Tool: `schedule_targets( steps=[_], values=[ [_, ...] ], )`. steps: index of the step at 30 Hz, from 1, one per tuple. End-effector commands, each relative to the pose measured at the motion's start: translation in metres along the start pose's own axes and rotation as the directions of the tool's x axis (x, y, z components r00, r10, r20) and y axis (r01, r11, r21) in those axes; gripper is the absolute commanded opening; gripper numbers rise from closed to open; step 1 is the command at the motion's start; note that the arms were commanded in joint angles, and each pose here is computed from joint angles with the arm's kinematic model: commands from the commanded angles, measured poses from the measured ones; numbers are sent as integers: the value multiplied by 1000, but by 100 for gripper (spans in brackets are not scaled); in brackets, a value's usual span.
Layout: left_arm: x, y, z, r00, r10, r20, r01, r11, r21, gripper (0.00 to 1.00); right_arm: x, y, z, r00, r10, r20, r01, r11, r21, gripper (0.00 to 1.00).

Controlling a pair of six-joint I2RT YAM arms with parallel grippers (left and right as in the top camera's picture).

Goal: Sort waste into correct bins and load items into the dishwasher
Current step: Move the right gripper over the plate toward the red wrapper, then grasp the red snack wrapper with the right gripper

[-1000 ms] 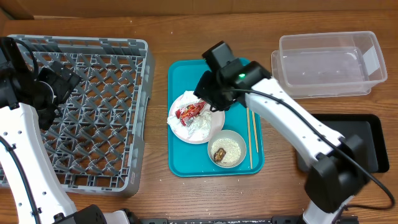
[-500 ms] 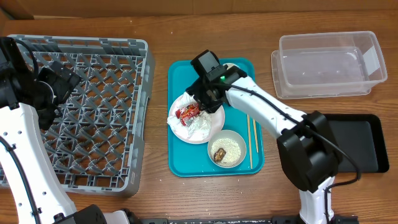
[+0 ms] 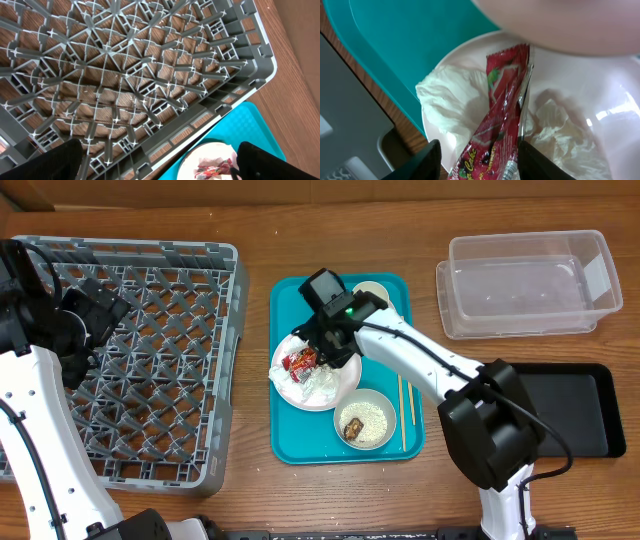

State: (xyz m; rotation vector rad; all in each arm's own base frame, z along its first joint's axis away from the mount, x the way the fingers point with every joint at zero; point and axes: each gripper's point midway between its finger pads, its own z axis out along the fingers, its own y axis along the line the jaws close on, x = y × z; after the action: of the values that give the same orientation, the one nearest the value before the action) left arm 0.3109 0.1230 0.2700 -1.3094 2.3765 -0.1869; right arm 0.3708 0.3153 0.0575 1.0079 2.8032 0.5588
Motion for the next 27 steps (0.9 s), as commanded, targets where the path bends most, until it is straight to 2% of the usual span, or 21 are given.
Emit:
schedule_targets(
  steps=[1,27],
  values=[
    [-3,-1,-5,1000,-14,18,14,1000,6,100,1,7,-4,999,-11,50,11,1000,-6,51],
    [-3,-1,-5,1000,-14,18,13,1000,6,100,-4,5,10,995,-8,101,7,1000,9,50]
  ],
)
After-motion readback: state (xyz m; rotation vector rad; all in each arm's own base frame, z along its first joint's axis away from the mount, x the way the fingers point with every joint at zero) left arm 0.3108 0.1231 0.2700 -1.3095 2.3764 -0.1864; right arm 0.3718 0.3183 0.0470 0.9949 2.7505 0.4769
